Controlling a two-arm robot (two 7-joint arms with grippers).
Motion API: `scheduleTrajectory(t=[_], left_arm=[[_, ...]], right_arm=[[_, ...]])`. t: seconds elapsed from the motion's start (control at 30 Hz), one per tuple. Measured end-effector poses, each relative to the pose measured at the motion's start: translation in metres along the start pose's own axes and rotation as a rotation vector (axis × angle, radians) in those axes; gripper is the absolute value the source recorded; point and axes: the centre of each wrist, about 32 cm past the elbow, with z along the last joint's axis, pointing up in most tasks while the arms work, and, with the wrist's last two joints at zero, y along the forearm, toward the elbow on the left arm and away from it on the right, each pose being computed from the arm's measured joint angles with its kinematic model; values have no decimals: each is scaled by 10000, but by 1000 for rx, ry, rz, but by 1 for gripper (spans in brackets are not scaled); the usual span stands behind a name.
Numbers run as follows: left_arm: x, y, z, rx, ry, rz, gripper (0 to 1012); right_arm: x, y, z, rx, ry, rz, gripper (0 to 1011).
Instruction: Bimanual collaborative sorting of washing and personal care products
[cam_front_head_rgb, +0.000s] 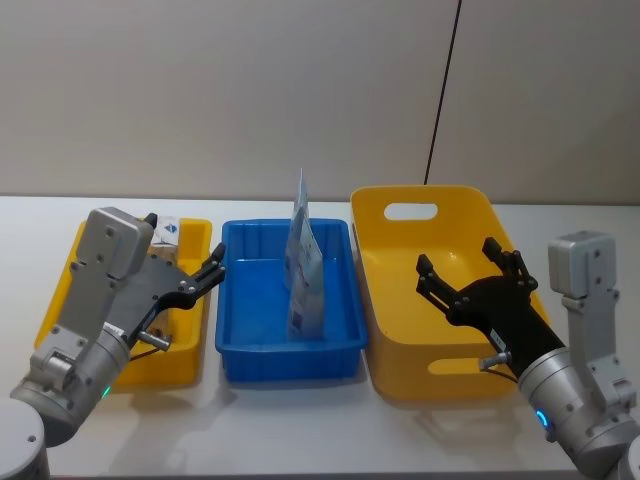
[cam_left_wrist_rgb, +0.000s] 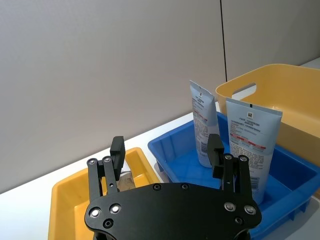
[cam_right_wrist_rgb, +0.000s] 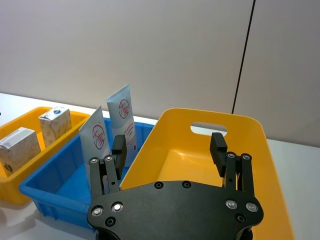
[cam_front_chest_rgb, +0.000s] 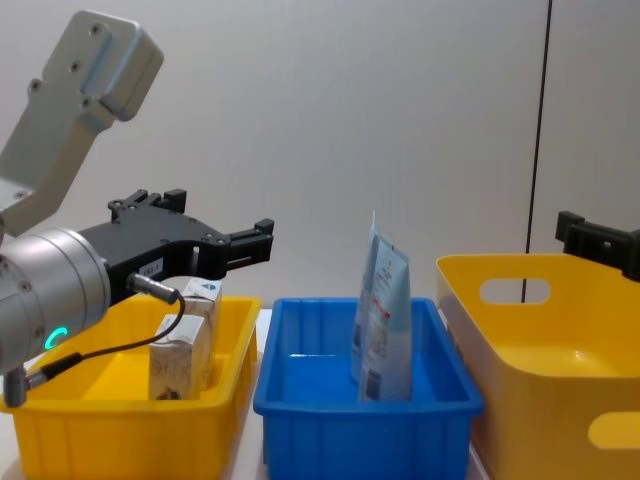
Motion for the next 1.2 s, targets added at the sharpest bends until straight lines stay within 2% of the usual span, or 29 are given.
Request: scheduleTrajectory(t=[1.2], left_arm=[[0,0,0,0,0,0,1000]], right_arm=[[0,0,0,0,0,0,1002]])
